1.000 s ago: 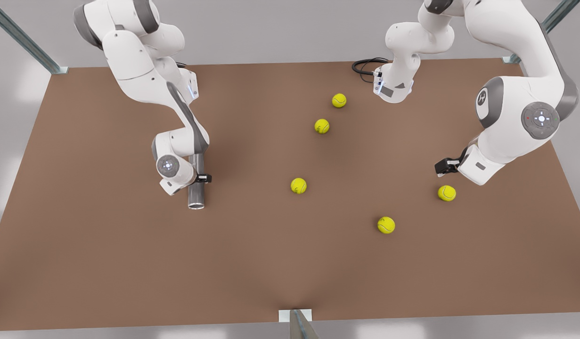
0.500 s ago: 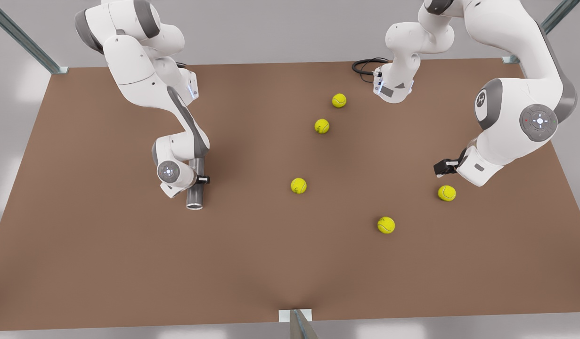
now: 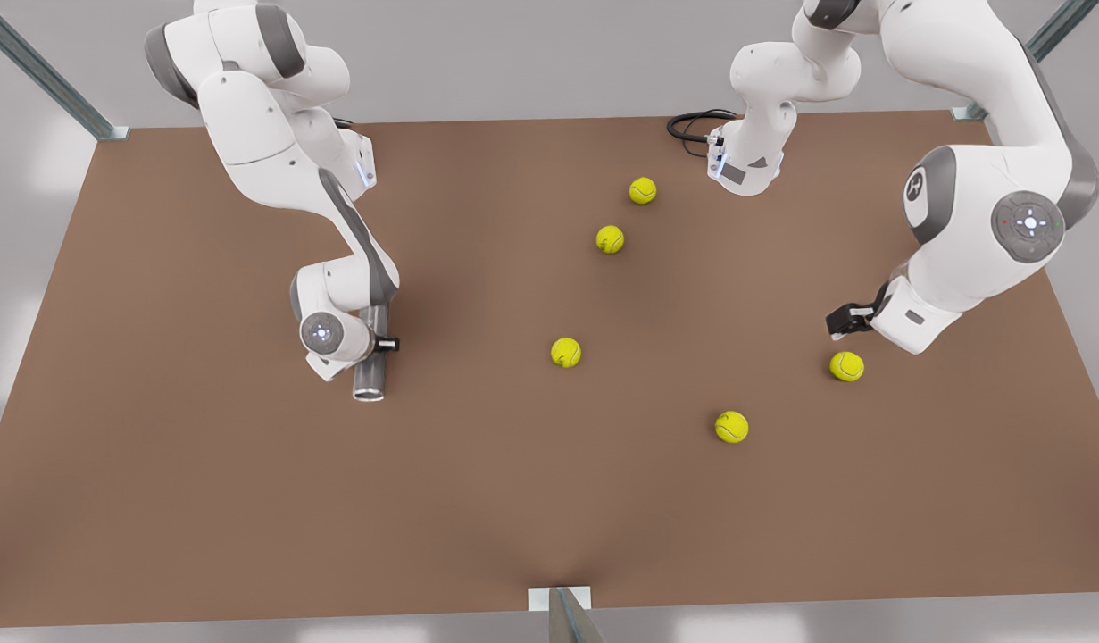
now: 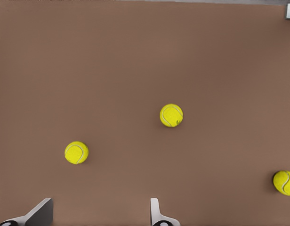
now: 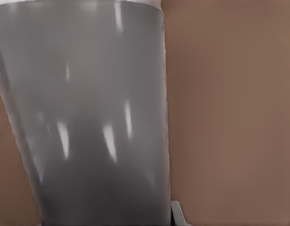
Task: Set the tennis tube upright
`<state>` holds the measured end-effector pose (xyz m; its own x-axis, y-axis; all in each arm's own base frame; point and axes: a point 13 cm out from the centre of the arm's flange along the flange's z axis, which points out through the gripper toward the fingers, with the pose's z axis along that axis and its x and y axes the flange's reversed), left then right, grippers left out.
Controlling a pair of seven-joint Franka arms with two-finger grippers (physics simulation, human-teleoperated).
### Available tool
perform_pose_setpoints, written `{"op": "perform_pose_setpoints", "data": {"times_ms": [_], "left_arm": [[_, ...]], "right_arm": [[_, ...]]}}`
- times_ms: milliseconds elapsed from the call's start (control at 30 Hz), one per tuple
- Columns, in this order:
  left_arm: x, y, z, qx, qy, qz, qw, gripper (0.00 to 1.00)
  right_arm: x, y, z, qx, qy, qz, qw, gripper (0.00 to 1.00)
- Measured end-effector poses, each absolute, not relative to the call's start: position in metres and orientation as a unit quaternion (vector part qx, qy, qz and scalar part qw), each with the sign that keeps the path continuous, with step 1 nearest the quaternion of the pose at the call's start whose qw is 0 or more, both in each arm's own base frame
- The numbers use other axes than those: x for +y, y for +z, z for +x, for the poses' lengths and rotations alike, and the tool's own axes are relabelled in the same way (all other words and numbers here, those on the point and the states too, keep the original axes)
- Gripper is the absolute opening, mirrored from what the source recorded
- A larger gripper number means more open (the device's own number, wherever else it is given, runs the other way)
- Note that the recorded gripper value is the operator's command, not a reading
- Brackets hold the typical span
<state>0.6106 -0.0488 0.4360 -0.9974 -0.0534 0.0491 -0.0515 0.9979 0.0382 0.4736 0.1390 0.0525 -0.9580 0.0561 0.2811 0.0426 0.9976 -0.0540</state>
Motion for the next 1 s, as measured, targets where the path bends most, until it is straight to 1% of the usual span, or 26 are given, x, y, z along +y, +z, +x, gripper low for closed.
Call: {"op": "perform_pose_setpoints", "data": {"times_ms": [67, 100, 233, 333, 400, 433, 533, 600, 767, 867, 1000], "left_arm": [[-0.050, 0.437, 0.611, -0.999, -0.018, 0.026, 0.023, 1.00], [-0.050, 0.438, 0.611, -0.999, -0.018, 0.027, 0.022, 1.00], [-0.050, 0.439, 0.611, -0.999, -0.018, 0.029, 0.021, 1.00], [-0.050, 0.437, 0.611, -0.999, -0.018, 0.030, 0.024, 1.00], [-0.050, 0.435, 0.610, -0.999, -0.019, 0.031, 0.026, 1.00], [-0.050, 0.434, 0.610, -0.999, -0.019, 0.031, 0.028, 1.00], [-0.049, 0.433, 0.609, -0.999, -0.019, 0.033, 0.031, 1.00], [-0.049, 0.431, 0.608, -0.999, -0.020, 0.034, 0.034, 1.00], [-0.049, 0.430, 0.607, -0.998, -0.020, 0.038, 0.036, 1.00], [-0.050, 0.429, 0.607, -0.998, -0.020, 0.040, 0.036, 1.00], [-0.052, 0.426, 0.607, -0.998, -0.021, 0.042, 0.039, 1.00]], "right_arm": [[0.143, 0.062, 0.483, -0.990, 0.023, -0.019, 0.137, 0.69], [0.145, 0.073, 0.493, -0.991, 0.020, -0.014, 0.129, 0.69], [0.161, 0.136, 0.555, -0.996, 0.023, 0.041, 0.075, 0.69], [0.204, 0.186, 0.619, -0.990, 0.040, 0.138, 0.009, 0.69], [0.243, 0.205, 0.653, -0.975, 0.055, 0.213, -0.026, 0.69], [0.257, 0.209, 0.661, -0.967, 0.062, 0.245, -0.036, 0.69], [0.348, 0.224, 0.670, -0.918, 0.093, 0.378, -0.076, 0.69], [0.407, 0.220, 0.682, -0.881, 0.108, 0.449, -0.104, 0.69], [0.526, 0.186, 0.657, -0.785, 0.125, 0.587, -0.151, 0.69], [0.566, 0.163, 0.641, -0.739, 0.129, 0.639, -0.169, 0.69], [0.605, 0.144, 0.622, -0.697, 0.126, 0.679, -0.192, 0.69]]}}
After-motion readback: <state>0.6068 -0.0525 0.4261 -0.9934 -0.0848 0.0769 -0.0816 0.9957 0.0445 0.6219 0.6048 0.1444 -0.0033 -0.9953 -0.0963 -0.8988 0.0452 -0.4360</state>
